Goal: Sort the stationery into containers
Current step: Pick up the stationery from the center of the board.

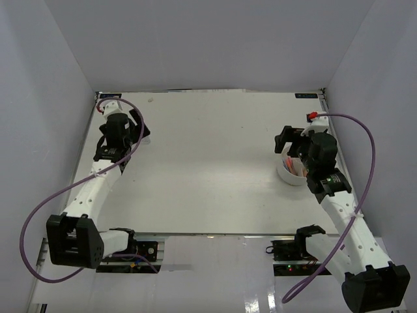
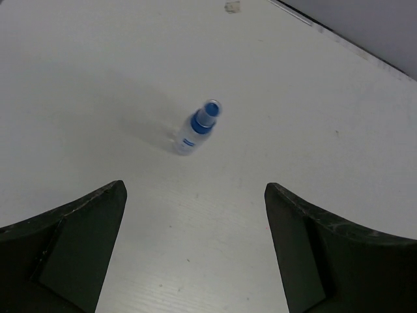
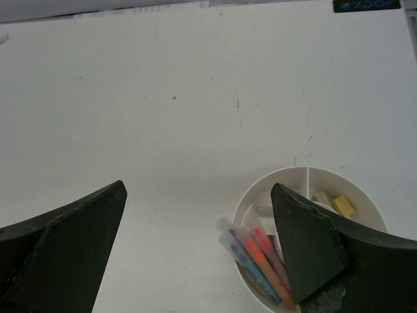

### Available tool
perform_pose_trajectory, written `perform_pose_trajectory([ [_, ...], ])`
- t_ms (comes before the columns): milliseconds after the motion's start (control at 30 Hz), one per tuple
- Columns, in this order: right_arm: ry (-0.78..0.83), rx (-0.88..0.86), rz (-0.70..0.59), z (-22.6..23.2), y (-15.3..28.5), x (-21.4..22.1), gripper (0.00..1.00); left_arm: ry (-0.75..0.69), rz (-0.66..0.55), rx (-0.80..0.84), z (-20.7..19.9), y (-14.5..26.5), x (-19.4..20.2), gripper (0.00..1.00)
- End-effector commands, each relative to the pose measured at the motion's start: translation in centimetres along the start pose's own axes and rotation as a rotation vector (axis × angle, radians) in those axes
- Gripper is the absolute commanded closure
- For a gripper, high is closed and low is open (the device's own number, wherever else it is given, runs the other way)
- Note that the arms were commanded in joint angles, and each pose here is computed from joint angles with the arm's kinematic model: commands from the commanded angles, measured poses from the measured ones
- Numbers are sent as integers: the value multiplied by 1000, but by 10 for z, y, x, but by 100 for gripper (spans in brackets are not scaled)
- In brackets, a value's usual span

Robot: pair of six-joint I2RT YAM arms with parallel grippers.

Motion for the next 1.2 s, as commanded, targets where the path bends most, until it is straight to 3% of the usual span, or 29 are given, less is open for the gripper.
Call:
perform_pose_trajectory([
  [0, -39, -172, 56, 21, 1, 11, 2, 36, -50, -36, 12, -21, -8, 2],
  [300, -42, -257, 55, 29, 1, 23, 3, -80, -278, 105, 17, -38, 24, 2],
  [733, -11, -307, 71, 38, 2, 32, 3, -195, -184, 177, 16, -89, 80, 8],
  [1167, 21, -340, 55, 45, 0, 30, 4, -227, -164, 153, 22, -124, 94, 17],
])
Point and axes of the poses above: each gripper's point midway between its finger pads, its own y axis back along the fingers, its own z axis along the line the jaws close on, x = y × z, the point moved 6 cm from there along y, back along the fingers, and after that the axes turned 4 degrees about -y, right-handed, at the moved point
